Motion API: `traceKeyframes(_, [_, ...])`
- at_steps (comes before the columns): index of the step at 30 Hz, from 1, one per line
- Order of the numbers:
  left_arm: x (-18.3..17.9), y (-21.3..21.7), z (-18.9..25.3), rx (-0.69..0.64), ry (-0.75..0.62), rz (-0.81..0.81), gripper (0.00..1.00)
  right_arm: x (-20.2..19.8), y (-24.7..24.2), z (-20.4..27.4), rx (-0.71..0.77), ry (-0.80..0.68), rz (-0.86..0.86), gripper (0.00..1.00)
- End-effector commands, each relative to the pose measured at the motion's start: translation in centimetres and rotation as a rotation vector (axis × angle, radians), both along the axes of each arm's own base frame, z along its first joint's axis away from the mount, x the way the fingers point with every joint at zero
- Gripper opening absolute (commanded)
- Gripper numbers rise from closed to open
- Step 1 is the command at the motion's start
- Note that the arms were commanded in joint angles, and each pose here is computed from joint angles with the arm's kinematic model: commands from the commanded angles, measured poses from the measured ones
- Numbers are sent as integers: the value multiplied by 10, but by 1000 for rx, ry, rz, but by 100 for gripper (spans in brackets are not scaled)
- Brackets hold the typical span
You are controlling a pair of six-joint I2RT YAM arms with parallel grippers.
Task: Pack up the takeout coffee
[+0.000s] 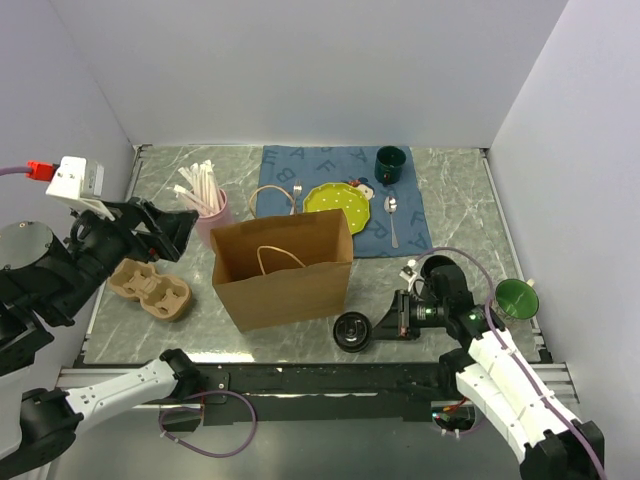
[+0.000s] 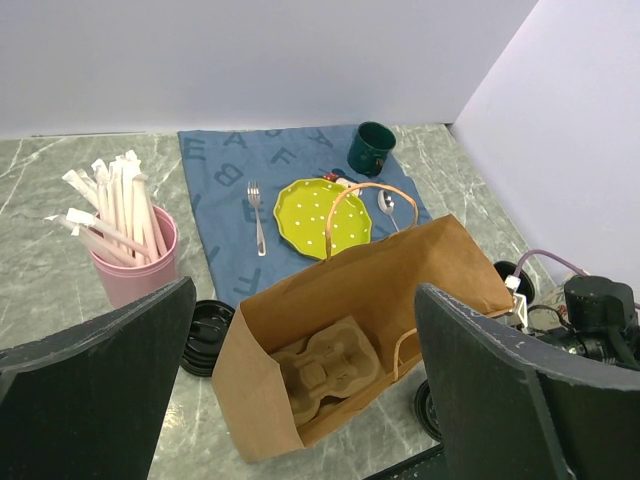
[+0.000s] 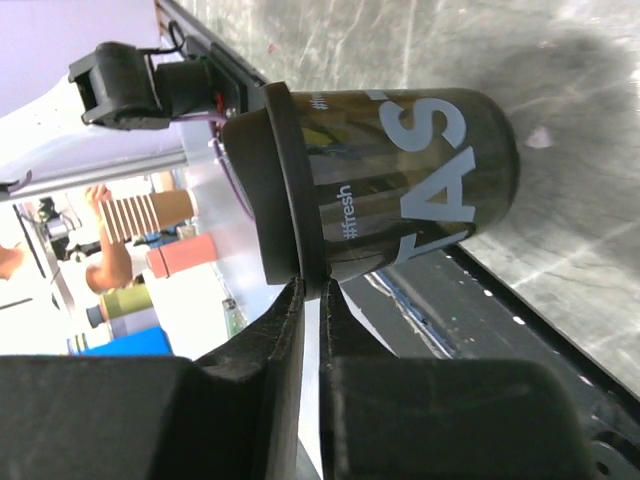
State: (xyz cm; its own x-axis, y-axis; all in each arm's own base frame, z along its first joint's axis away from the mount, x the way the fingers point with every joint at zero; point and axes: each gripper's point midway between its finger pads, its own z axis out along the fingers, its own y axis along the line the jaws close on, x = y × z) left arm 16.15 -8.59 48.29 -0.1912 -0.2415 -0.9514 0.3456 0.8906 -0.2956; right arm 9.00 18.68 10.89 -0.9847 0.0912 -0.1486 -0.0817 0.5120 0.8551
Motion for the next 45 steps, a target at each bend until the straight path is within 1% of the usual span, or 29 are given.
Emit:
traceKeyframes(1, [3, -3, 8, -30, -19, 5, 97, 5, -11, 2, -37, -38, 10, 20])
traceKeyframes(2, [4, -3, 8, -29, -19, 3, 97, 7, -12, 4, -43, -45, 7, 26])
traceKeyframes(4, [6, -5, 8, -20, -15, 6, 97, 8, -13, 5, -33, -29, -5, 31])
traceKeyframes(5, [7, -5, 8, -16, -15, 8, 97, 13, -16, 6, -56, -37, -22, 37])
traceKeyframes(7, [8, -5, 8, -14, -16, 14, 97, 17, -20, 15, -88, -54, -30, 39])
traceKeyframes(9, [11, -1, 7, -15, -13, 43, 97, 22, -24, 21, -128, -74, -44, 45])
traceKeyframes(10, [13, -1, 5, -24, -5, 56, 97, 28, -25, 34, -139, -114, -47, 46])
traceKeyframes(11, [16, 2, 3, -23, 2, 84, 97, 28, -28, 36, -161, -105, -51, 48])
traceKeyframes(12, [18, 1, 0, -24, 12, 93, 97, 33, -34, 36, -215, -109, -78, 49])
traceKeyframes(13, [20, 2, -3, -26, 23, 107, 97, 41, -38, 49, -243, -151, -99, 50])
traceKeyframes(15, [27, -1, -15, -11, 83, 141, 97, 46, -49, 52, -319, -129, -155, 52])
traceKeyframes(16, [29, -3, -19, -19, 108, 151, 97, 54, -55, 61, -357, -150, -197, 53])
traceKeyframes(17, [33, -6, -31, 22, 155, 162, 96, 56, -57, 65, -373, -145, -214, 54])
traceKeyframes(18, [35, -9, -37, 34, 178, 163, 96, 55, -60, 64, -399, -103, -222, 56])
traceKeyframes(19, [36, -12, -43, 49, 200, 163, 97, 58, -60, 71, -403, -116, -233, 60])
traceKeyframes(20, [40, -17, -54, 66, 234, 166, 97, 59, -59, 73, -401, -119, -229, 70])
traceKeyframes(21, [40, -18, -61, 76, 255, 165, 97, 59, -57, 75, -405, -140, -218, 75])
traceKeyframes(22, [40, -22, -65, 65, 270, 163, 97, 60, -57, 77, -419, -155, -221, 77])
traceKeyframes(24, [40, -23, -72, 40, 279, 164, 96, 64, -63, 75, -491, -187, -234, 78])
traceKeyframes(26, [36, -21, -75, -5, 278, 170, 97, 61, -56, 75, -537, -219, -192, 79])
traceKeyframes(29, [33, -20, -80, -33, 280, 166, 97, 55, -46, 72, -576, -239, -129, 79])
traceKeyframes(30, [32, -19, -83, -29, 290, 170, 97, 57, -45, 72, -590, -253, -133, 79])
traceKeyframes(32, [32, -16, -104, 22, 359, 211, 98, 53, -33, 69, -573, -265, -112, 79])
traceKeyframes(36, [30, -9, -132, 99, 474, 283, 97, 51, -24, 63, -607, -242, -163, 82])
traceKeyframes(38, [28, -8, -136, 88, 494, 297, 97, 46, -14, 58, -620, -242, -130, 85])
traceKeyframes(40, [26, -7, -135, 68, 496, 303, 97, 47, -7, 58, -641, -247, -143, 87])
traceKeyframes(42, [24, -6, -131, 38, 480, 293, 97, 42, -2, 52, -694, -234, -120, 87])
traceKeyframes(44, [20, -4, -129, 20, 471, 285, 98, 47, 1, 50, -748, -243, -129, 87])
traceKeyframes(45, [19, -3, -128, 13, 470, 284, 98, 45, 5, 51, -752, -250, -119, 88])
